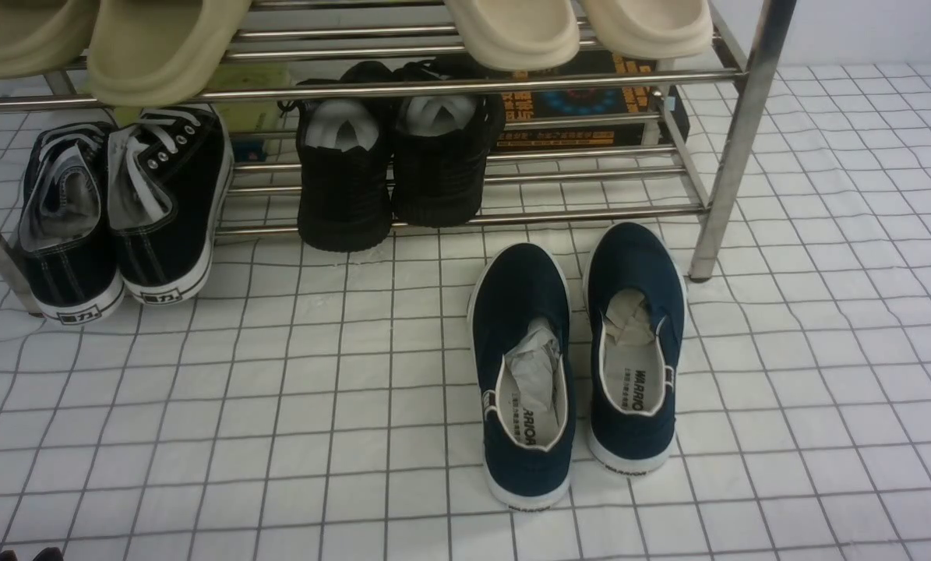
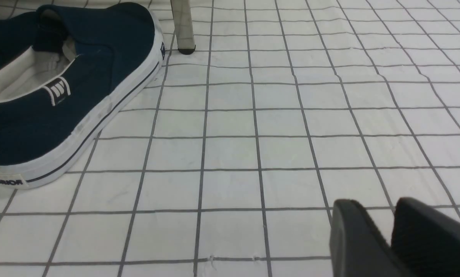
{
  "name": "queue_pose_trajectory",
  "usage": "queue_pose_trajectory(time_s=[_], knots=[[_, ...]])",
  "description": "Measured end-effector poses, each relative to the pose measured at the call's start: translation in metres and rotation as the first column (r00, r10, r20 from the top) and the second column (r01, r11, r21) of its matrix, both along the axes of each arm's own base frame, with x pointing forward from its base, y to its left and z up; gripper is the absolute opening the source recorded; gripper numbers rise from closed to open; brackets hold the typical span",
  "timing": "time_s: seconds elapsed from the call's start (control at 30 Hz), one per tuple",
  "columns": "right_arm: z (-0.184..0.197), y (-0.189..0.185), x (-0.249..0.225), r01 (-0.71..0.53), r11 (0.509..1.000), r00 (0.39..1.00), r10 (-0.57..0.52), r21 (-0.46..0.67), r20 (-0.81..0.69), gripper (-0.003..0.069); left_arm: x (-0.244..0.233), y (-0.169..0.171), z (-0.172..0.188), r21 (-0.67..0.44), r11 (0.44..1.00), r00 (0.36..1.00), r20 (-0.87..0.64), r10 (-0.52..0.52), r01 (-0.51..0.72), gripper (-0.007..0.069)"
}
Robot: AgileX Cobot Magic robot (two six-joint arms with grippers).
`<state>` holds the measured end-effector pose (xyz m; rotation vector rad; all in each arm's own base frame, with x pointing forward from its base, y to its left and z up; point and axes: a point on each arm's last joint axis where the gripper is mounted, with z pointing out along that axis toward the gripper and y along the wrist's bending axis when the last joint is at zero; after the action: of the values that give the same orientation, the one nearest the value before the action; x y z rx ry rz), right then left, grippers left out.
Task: Take the shoes off the shelf with your hand from the white checkered tablecloth.
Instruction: 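Grasp the leftmost shoe on the bottom shelf of the shoe rack with the left gripper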
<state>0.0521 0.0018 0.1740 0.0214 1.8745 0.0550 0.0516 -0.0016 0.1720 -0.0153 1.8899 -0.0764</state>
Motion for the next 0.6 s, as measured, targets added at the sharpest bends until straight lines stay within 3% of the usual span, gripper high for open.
queue_pose_trajectory(time_s=[0.03,0.1,0.2,0.23,0.27,0.33,0.43,0.6], knots=[[0.000,0.000,0.000,0.000,1.000,1.000,0.000,0.000,0.000,0.0179,0.000,0.000,0.000,-0.001,1.000,1.000,0.000,0.000,0.000,0.0239],[0.000,0.000,0.000,0.000,1.000,1.000,0.000,0.000,0.000,0.0184,0.000,-0.003,0.000,-0.130,0.991,1.000,-0.009,0.013,-0.014,0.0239],[0.000,0.000,0.000,0.000,1.000,1.000,0.000,-0.001,0.000,0.0187,-0.001,-0.009,0.000,-0.424,0.904,0.998,-0.044,0.035,-0.050,0.0239],[0.000,0.000,0.000,0.000,1.000,1.000,0.000,-0.001,0.000,0.0187,-0.001,-0.009,0.000,-0.446,0.894,0.998,-0.048,0.036,-0.054,0.0239],[0.000,0.000,0.000,0.000,1.000,1.000,0.000,-0.001,0.000,0.0190,-0.001,-0.013,0.001,-0.620,0.780,0.996,-0.082,0.043,-0.085,0.0239],[0.000,0.000,0.000,0.000,1.000,1.000,0.000,-0.001,0.000,0.0193,-0.001,-0.017,0.002,-0.765,0.634,0.993,-0.113,0.043,-0.115,0.0239],[0.000,0.000,0.000,0.000,1.000,1.000,0.000,-0.001,0.000,0.0197,0.000,-0.018,0.005,-0.849,0.515,0.993,-0.110,0.054,-0.122,0.0239],[0.000,0.000,0.000,0.000,1.000,1.000,0.000,-0.001,0.000,0.0202,0.001,-0.016,0.010,-0.875,0.474,0.995,-0.065,0.082,-0.096,0.0239]])
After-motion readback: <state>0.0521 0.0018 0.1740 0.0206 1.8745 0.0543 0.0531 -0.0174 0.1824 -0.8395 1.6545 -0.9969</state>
